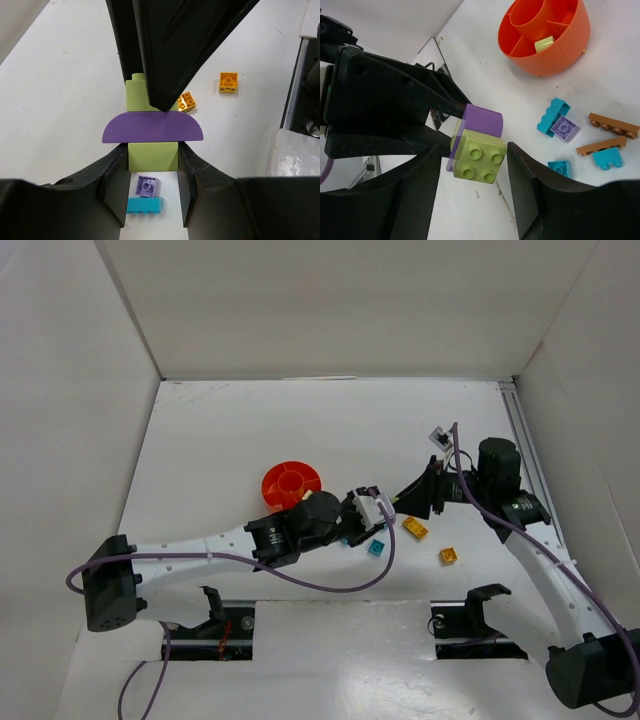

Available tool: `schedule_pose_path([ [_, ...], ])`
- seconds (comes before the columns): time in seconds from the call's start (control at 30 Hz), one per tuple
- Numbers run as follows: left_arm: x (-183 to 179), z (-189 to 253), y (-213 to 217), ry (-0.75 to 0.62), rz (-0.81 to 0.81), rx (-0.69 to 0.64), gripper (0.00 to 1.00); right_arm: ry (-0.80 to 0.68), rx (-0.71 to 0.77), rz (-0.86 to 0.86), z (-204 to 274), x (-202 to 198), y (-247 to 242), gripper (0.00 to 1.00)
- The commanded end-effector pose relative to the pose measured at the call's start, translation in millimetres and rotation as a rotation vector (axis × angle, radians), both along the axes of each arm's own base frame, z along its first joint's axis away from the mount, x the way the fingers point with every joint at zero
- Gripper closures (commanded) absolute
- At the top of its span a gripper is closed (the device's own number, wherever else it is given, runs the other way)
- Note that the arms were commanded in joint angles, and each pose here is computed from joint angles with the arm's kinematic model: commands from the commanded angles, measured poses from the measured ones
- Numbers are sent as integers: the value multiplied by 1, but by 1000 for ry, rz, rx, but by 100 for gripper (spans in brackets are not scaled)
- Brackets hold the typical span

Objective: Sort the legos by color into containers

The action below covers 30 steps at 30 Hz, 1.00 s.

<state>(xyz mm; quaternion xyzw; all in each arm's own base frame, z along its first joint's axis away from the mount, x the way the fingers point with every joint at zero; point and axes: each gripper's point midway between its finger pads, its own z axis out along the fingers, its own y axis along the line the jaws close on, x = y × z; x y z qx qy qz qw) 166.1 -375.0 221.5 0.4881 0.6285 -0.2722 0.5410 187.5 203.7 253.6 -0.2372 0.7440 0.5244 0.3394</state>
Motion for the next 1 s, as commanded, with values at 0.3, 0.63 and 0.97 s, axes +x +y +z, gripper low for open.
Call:
schedule_pose_path([
  [0.3,1,38,-2,-50,1,-121,90,-71,-3,24,12,1,-1,36],
  [0.63,1,42,-1,-65,0,-137,91,-81,8,31,17,3,1,52],
  [0.97,0,30,-1,-46,1,-112,91,-90,33,17,21,8,-5,85],
])
